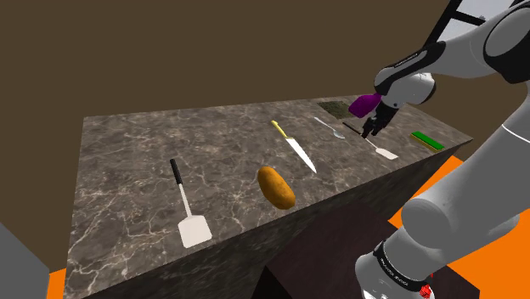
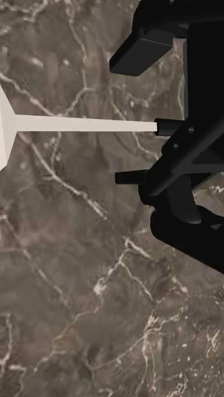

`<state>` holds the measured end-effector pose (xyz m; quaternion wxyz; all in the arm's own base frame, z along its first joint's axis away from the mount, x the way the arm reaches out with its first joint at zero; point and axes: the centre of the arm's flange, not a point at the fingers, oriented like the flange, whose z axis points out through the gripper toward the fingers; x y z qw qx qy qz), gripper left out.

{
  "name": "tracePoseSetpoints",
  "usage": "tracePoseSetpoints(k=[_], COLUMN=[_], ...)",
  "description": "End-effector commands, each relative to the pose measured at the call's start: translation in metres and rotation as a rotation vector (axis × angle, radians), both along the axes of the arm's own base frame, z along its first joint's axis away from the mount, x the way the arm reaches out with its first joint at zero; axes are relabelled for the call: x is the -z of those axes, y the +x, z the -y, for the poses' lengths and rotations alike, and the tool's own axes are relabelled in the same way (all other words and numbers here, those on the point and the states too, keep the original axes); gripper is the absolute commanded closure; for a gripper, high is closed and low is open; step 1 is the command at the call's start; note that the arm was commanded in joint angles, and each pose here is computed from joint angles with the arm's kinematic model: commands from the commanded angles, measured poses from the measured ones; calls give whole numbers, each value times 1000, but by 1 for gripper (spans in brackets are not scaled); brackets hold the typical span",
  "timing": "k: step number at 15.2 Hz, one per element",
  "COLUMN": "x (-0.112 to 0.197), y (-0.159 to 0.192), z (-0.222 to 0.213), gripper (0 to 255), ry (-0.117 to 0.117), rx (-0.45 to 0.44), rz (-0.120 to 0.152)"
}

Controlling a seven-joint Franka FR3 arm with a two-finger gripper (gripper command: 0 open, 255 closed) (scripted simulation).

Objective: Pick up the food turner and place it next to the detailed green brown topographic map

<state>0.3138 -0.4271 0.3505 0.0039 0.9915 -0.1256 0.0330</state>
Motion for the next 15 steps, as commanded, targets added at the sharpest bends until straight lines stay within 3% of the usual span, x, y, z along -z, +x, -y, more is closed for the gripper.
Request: tracePoseSetpoints(k=[1, 4, 8, 15], x=[0, 0, -50, -50], y=[0, 0, -3, -3], z=[0, 0, -1, -1], gripper=[0, 0, 0, 0], ry=[0, 0, 0, 0], rx=[0, 0, 0, 0], rz=[0, 0, 0, 0])
